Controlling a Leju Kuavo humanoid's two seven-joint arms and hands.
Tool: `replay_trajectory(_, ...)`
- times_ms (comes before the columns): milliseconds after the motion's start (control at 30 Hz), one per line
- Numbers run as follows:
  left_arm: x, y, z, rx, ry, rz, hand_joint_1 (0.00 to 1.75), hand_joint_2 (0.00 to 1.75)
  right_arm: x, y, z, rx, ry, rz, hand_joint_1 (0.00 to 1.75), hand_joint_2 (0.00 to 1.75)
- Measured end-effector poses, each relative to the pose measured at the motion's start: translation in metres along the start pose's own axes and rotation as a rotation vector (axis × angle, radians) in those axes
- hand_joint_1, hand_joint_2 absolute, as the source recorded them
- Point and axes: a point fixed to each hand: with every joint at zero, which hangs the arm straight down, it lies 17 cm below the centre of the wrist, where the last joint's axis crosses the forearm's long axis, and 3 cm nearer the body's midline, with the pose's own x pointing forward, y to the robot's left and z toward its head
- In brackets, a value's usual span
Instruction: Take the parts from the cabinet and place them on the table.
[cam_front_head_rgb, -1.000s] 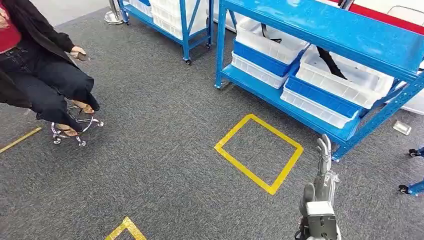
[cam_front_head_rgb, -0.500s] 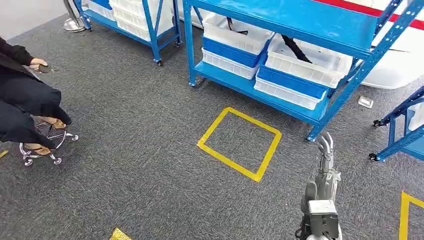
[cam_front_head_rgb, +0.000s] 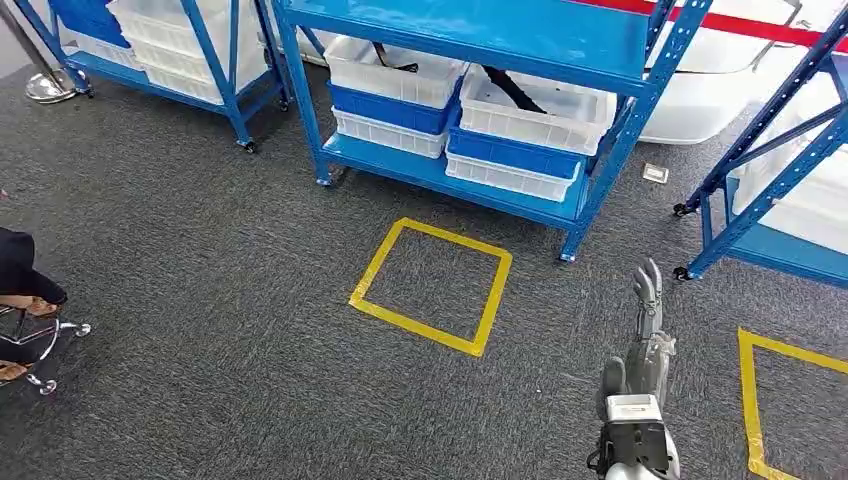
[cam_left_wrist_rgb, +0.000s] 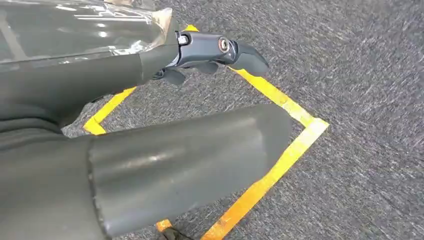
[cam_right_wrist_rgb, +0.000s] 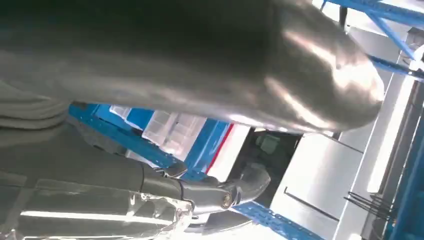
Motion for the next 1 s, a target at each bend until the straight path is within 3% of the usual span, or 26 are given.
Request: replay_trajectory(1000, 0.0051, 0.0000, -0.0017, -0.004, -0.017, -0.009, 0.00, 0.00, -0.0014, 0.0036, 0.0030, 0.012, 0.005, 0.032, 0.00, 0.00)
